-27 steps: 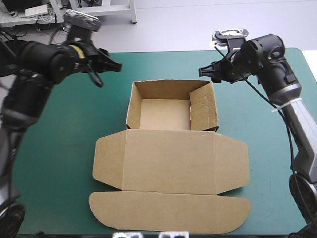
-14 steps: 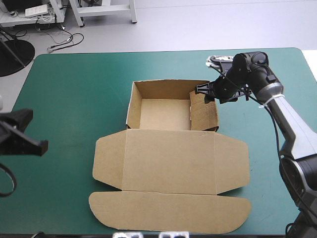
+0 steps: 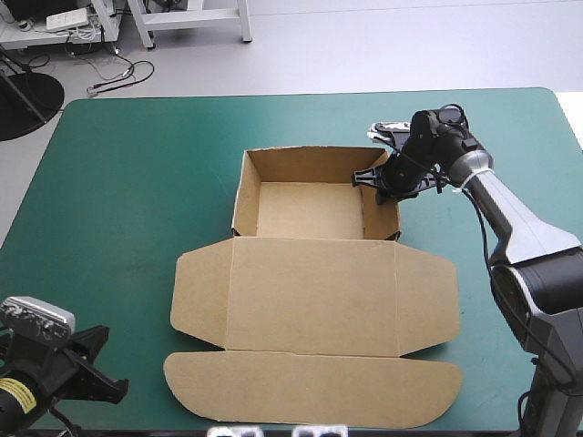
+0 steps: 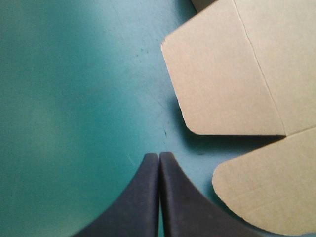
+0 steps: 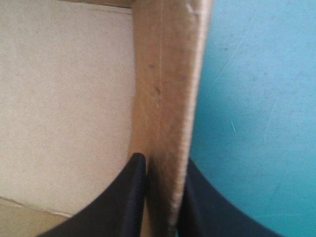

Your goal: Fold the box

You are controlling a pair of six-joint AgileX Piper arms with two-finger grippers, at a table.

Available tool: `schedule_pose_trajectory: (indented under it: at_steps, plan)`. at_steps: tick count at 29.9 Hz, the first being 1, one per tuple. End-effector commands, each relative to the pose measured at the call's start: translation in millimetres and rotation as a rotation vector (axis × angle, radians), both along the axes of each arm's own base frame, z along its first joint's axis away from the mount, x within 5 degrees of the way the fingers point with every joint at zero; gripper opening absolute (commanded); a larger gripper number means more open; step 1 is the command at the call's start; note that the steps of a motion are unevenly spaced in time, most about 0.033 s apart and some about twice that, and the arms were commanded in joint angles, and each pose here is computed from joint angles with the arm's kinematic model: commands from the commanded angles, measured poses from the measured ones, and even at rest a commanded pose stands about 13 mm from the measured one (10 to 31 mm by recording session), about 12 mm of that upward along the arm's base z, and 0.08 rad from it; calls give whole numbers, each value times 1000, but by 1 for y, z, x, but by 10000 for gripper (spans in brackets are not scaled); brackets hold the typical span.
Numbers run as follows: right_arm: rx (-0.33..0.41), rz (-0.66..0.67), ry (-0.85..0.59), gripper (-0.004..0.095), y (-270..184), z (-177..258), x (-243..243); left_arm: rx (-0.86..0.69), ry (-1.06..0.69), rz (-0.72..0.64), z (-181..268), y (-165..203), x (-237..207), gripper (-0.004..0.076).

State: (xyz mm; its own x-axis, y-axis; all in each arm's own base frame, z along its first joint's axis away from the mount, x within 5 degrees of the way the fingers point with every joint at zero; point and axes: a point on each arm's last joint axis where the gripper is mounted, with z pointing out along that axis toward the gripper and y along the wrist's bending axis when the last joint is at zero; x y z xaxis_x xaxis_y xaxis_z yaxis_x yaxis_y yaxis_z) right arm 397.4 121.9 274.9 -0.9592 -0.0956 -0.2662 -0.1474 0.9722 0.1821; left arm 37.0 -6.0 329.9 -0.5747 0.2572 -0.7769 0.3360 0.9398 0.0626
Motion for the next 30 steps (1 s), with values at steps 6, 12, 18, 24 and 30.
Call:
schedule_pose_trajectory:
  at_steps: [6, 12, 18, 24, 30]
  plan:
    - [-77, -3, -135, -19, -23, 40, -6, -54, -9, -21, -22, -4, 0, -10]
    - [-231, -156, -163, -20, -106, 76, -17, -65, -41, -24, -20, -5, 2, -10]
    - [-281, -379, -150, -19, -214, 89, -39, -69, -50, -25, -19, -5, 2, -10]
    - [-320, -495, -104, -18, -284, 81, -59, -70, -52, -25, -19, -5, 2, -10]
    - [-340, -524, -47, 114, -305, 65, -60, -70, -52, -25, -19, -5, 2, -10]
